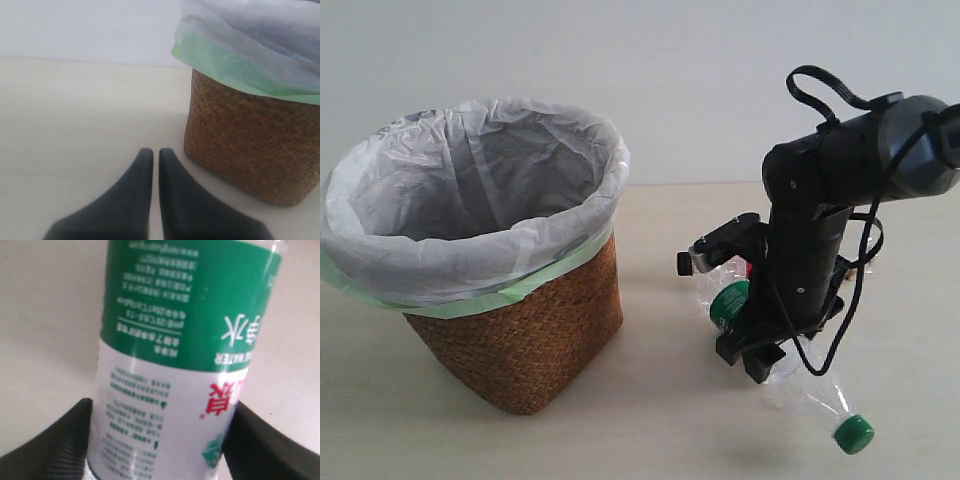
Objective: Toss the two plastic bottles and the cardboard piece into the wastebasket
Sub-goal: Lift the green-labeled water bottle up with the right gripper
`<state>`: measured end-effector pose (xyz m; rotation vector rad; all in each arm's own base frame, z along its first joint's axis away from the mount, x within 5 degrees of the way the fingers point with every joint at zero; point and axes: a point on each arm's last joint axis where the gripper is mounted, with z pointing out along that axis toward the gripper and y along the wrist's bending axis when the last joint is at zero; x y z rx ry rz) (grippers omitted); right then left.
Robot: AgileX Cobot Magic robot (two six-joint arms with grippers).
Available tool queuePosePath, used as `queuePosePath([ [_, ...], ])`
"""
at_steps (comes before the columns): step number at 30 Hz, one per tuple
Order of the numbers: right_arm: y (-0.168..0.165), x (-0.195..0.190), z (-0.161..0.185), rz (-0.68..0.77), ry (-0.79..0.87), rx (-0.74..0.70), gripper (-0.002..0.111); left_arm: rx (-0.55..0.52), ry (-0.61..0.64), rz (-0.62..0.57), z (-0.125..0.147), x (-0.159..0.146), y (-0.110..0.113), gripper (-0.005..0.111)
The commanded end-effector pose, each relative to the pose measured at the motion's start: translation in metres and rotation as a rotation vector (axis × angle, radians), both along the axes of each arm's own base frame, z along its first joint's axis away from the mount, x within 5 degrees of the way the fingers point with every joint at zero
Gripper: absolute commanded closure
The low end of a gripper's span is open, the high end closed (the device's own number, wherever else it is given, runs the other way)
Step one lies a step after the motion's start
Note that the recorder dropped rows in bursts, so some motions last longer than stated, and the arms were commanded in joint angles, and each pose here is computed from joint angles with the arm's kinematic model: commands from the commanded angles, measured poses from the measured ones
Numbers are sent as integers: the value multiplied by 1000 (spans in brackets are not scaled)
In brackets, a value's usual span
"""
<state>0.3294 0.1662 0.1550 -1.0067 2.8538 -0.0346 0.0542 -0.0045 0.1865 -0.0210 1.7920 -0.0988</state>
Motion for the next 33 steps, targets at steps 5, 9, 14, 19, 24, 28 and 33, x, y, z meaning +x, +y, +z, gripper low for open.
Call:
queuePosePath([
  [5, -10, -24, 104, -61, -215, 184, 108, -5, 0, 3, -1, 0, 0, 103],
  [9, -22, -48, 136, -102, -281, 237, 108, -5, 0, 3, -1, 0, 0, 103],
  [14, -36, -73, 127, -111, -274, 229, 108, -5, 0, 3, -1, 0, 0, 103],
  [19, -54, -87, 124, -175, -279, 230, 108, -5, 0, 3, -1, 0, 0, 103],
  [24, -79, -86, 128, -277, -302, 203, 108, -5, 0, 3, -1, 0, 0, 103],
  [28, -103, -81, 128, -350, -310, 164, 108, -5, 0, 3, -1, 0, 0, 103],
  [33, -136, -73, 128, -505, -334, 127, 108, -5, 0, 3, -1, 0, 0, 103],
])
